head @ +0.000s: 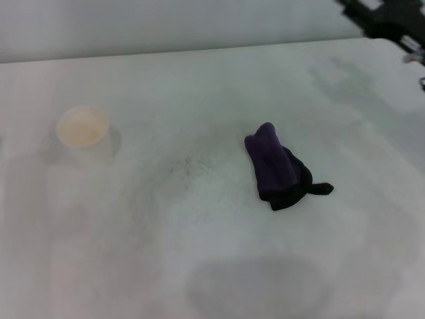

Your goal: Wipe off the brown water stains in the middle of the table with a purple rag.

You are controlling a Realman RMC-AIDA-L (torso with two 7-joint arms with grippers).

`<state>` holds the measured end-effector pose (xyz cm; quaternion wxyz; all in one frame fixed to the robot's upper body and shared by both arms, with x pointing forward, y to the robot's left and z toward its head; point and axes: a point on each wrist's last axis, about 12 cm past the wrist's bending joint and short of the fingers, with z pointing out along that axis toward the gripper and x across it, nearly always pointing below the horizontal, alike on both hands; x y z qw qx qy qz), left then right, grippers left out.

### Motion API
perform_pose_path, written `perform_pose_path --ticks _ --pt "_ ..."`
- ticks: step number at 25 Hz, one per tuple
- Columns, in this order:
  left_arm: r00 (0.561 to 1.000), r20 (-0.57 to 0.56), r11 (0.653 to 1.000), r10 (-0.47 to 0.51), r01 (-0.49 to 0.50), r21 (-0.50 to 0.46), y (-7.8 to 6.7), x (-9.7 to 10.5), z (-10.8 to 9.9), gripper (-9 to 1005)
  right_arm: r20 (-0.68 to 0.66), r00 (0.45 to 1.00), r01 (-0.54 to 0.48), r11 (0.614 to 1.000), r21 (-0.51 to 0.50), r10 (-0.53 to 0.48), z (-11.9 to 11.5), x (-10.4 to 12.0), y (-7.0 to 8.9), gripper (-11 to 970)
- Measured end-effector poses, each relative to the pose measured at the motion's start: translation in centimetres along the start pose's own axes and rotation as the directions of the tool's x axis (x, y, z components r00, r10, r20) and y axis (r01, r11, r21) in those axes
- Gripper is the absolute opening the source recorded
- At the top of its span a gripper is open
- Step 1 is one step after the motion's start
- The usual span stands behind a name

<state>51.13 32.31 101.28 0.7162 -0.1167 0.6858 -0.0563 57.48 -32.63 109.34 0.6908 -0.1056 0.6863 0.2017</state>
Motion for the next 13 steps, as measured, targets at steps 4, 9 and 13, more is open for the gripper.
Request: perform_pose_path --ticks 4,9,13 --pt "1.0 0.002 1.0 -0.015 0.015 0.002 -0.1 0.0 0.1 884 0.067 0.986 0.137 0.974 0.181 -0.151 -2.0 2.4 -0.7 648" --pt "1.0 -0.004 1.0 -0.019 0.019 -0.005 0.1 0.1 -0.3 884 -0.021 0.963 0.261 0.921 0.29 -0.267 -3.5 4.4 -1.3 822" --pt "1.0 -0.01 1.0 -0.019 0.019 -0.011 0.2 0.3 -0.6 884 -0.029 0.975 0.218 0.915 0.34 -0.222 -4.3 4.8 -1.8 855"
